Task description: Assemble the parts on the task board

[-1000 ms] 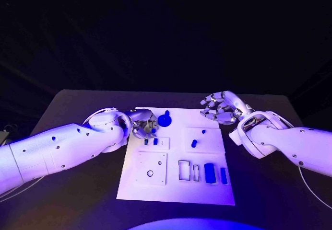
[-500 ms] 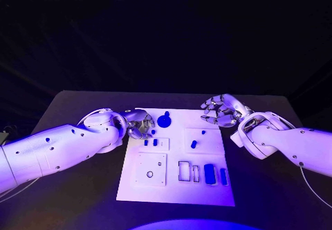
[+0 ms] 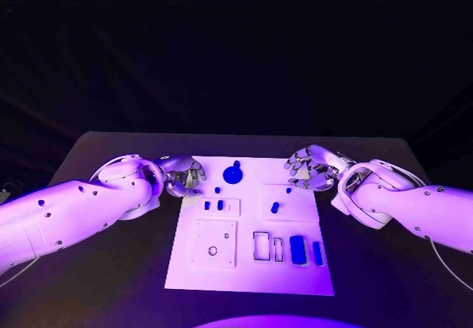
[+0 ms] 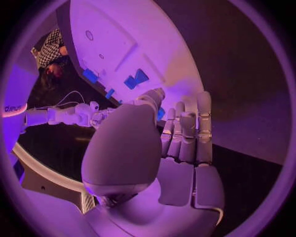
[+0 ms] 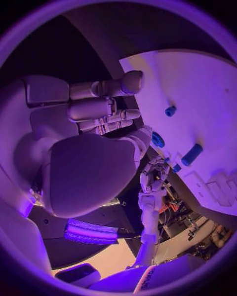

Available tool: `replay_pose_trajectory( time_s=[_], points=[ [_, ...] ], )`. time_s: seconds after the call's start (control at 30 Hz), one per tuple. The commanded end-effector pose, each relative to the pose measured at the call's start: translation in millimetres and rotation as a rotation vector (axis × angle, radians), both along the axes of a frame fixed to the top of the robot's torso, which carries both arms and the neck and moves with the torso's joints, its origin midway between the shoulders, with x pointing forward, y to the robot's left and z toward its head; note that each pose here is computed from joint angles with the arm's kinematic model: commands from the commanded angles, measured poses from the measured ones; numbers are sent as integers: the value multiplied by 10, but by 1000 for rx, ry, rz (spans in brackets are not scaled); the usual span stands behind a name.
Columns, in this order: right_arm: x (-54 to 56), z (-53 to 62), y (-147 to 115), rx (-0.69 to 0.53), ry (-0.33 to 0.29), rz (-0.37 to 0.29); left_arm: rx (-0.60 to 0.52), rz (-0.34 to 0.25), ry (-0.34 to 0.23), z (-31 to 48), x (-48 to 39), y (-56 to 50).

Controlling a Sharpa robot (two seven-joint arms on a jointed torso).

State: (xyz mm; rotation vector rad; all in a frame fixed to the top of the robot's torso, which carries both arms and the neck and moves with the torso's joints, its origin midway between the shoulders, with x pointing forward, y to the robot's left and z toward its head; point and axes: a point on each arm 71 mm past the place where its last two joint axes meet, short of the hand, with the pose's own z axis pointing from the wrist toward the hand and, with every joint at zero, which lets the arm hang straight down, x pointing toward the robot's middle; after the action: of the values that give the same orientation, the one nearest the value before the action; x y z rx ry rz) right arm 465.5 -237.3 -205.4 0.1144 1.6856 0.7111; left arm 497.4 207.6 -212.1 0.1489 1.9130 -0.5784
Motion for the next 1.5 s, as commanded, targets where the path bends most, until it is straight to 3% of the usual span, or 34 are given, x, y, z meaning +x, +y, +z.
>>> replay_pose_trajectory(
  time_s=[0.03,0.3,0.4,0.63,0.87,1.3,1.5],
  points=[
    [-13,-48,36,-163,-8,49,-170,58,93,42,-5,93],
    [-56,-107,109,-279,-21,89,-583,107,80,249,-10,312],
    [-73,-129,128,-321,-17,96,-761,151,101,306,-8,394],
    [-90,-142,160,-355,-21,98,-993,236,155,351,-14,508],
    [-109,-160,248,-356,-18,117,-1046,284,154,358,-10,586],
    [-92,-243,298,-367,-2,107,-1062,286,159,363,-18,586],
    [-108,-289,305,-432,13,105,-1063,285,161,365,-21,581]
  ],
)
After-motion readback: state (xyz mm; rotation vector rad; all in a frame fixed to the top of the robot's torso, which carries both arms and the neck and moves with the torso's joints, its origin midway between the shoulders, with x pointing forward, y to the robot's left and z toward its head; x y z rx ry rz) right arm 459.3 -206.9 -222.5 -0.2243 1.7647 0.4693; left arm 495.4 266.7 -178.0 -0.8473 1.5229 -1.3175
